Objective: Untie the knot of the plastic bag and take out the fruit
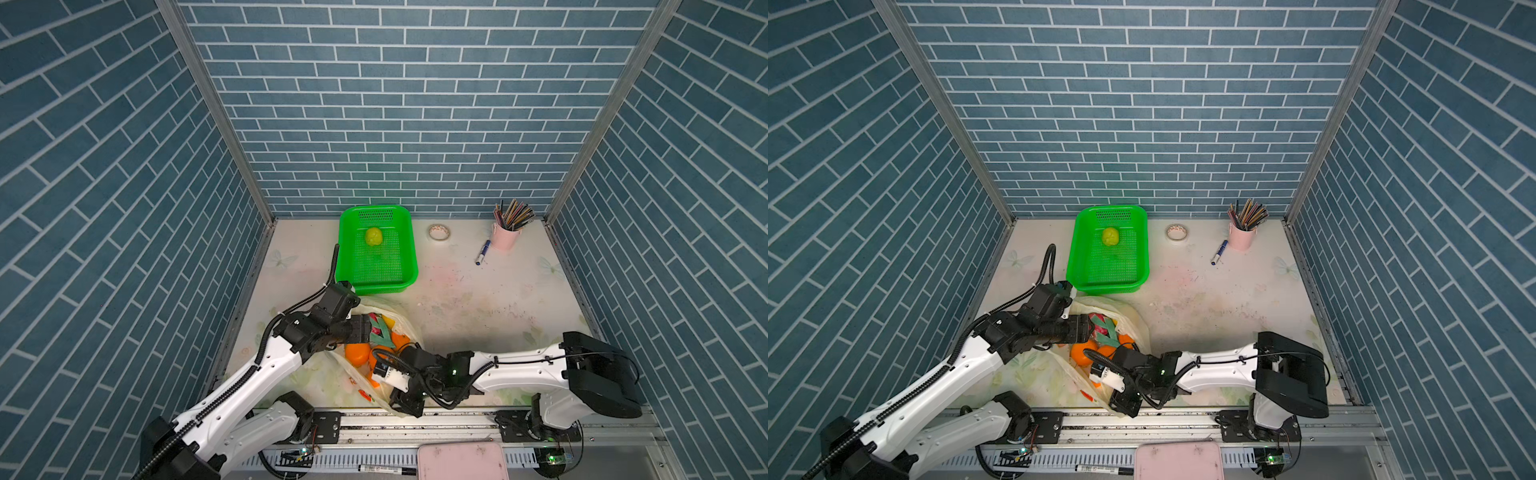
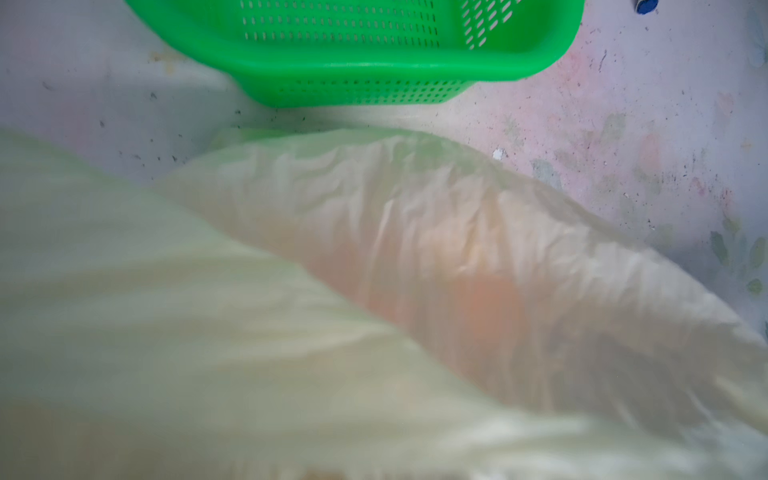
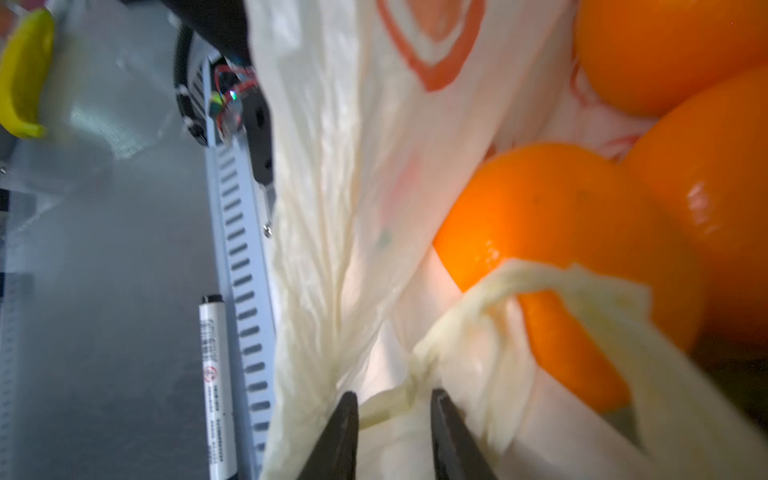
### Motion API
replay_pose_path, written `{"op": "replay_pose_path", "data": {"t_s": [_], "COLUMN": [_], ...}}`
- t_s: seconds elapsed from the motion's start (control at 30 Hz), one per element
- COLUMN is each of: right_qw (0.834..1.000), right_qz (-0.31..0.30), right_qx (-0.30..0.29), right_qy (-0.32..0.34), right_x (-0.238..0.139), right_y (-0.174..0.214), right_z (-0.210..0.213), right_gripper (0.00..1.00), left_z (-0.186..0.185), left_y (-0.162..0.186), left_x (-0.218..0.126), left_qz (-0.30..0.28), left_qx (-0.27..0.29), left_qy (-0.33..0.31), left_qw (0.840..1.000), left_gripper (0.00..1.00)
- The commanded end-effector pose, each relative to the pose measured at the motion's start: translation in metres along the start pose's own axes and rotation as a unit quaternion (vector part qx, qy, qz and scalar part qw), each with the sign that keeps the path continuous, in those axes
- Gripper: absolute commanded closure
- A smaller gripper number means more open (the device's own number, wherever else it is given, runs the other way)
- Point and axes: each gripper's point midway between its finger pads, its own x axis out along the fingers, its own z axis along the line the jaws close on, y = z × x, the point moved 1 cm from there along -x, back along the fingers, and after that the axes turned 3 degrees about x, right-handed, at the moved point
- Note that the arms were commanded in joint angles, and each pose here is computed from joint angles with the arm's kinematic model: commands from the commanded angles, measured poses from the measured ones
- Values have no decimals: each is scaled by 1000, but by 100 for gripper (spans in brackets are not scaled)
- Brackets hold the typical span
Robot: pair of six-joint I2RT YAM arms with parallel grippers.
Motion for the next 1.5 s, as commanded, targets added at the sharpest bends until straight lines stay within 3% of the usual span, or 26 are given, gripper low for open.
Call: {"op": "replay_pose_path", "data": {"t_s": [0.0,0.2,0.37,0.7,0.83,0.97,1.07,1.33,1.47], "right_qw": [999,998,996,984,971,961,958,953,935], "right_qz": [12,-16,-65,-172,-221,-236,-236,-209,-195], "right_qx": [22,16,-3,-29,-3,61,77,111,170], "right_qy": [35,56,64,45,90,134,144,190,242], "right_x": [8,-7,-40,-102,-117,-116,-107,-70,-66], "right_y": [7,-10,-35,-95,-125,-143,-150,-146,-140], "right_z": [-13,-12,-2,32,21,-14,-27,-64,-101], "right_gripper": [70,63,44,40,39,41,42,42,40], "left_z": [0,2,1,-2,-1,2,0,-25,-27], "left_y": [3,6,6,-2,-3,-8,-14,-32,-36], "left_x": [3,6,9,3,0,-4,-8,-5,0], "left_qz": [-6,-8,-10,-27,-36,-52,-65,-99,-100], "left_qx": [-30,-30,-27,-27,-27,-33,-39,-71,-69], "left_qy": [14,13,17,25,24,13,17,92,91], "left_qw": [999,999,999,999,999,998,997,988,988], "left_gripper": [21,21,21,21,21,21,21,21,21]}}
